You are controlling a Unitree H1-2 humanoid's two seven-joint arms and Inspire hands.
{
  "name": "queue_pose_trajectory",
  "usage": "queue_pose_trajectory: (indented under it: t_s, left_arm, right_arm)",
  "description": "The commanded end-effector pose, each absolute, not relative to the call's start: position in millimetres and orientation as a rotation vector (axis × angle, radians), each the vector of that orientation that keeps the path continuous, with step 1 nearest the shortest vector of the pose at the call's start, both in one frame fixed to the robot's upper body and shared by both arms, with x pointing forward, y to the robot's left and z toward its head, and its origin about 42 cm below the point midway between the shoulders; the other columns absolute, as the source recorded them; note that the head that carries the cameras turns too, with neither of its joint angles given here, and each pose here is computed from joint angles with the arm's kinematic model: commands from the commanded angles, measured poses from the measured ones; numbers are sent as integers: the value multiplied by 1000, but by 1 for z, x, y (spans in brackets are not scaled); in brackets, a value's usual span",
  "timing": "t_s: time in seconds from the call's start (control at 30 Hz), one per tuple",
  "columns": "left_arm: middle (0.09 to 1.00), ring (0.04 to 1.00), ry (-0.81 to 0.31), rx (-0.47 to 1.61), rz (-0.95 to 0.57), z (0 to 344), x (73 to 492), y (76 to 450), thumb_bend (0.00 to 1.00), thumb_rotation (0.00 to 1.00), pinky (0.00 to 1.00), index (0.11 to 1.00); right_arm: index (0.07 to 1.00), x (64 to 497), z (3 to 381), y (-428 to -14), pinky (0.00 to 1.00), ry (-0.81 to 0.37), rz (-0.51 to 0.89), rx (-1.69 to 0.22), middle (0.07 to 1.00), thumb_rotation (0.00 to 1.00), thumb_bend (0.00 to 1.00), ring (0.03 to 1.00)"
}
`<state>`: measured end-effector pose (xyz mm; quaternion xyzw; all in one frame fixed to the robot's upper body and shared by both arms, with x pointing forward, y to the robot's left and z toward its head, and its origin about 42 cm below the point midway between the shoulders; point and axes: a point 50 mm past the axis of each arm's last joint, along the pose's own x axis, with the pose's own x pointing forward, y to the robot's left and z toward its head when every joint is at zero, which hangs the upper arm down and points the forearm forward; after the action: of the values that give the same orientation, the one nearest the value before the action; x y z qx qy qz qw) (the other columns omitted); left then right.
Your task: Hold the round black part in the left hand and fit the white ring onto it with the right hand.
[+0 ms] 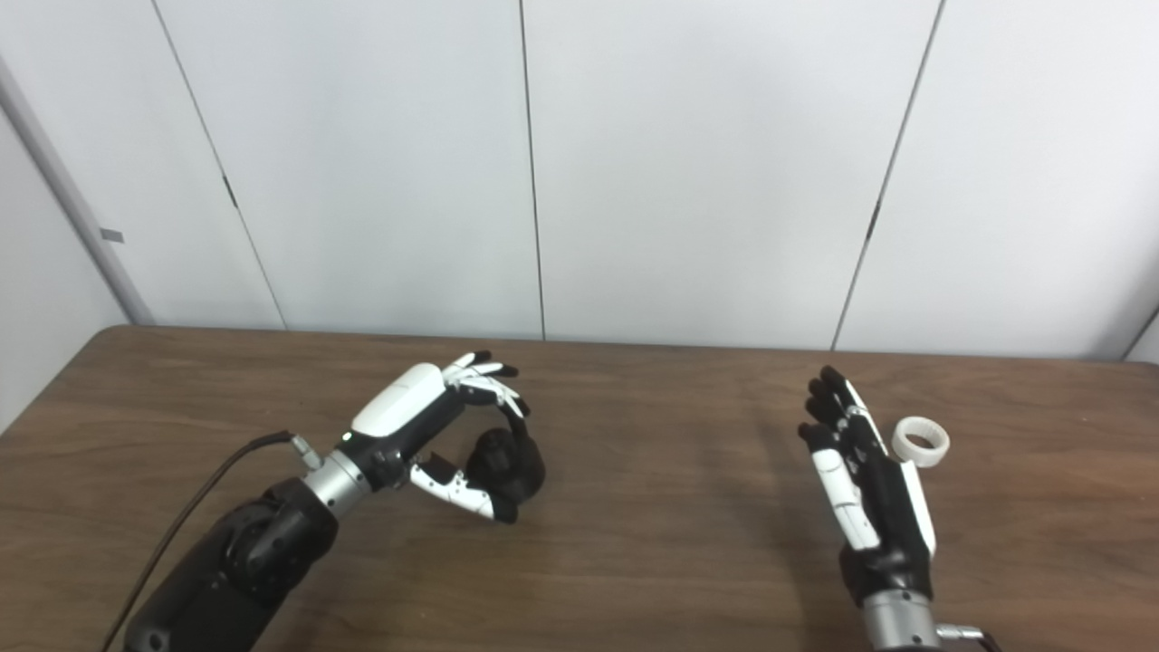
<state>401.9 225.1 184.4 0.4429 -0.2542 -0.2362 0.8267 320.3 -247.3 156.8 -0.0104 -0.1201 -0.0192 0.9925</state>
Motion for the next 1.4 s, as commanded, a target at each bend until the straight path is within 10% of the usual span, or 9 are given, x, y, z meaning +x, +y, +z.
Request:
queue_pose_trajectory:
  t_s: [0.0, 1.37]
  left_arm:
    - [710, 914, -647, 926, -514, 206, 401, 215, 523, 59, 1000, 482]
    - [717, 900, -502, 968, -804, 134, 364, 194, 522, 61, 1000, 482]
  right_arm:
    - [925, 328, 183, -242, 885, -343, -19, -20, 922, 749, 554, 930]
    - [901, 299, 252, -220, 887, -484, 4, 6, 918, 766, 574, 935]
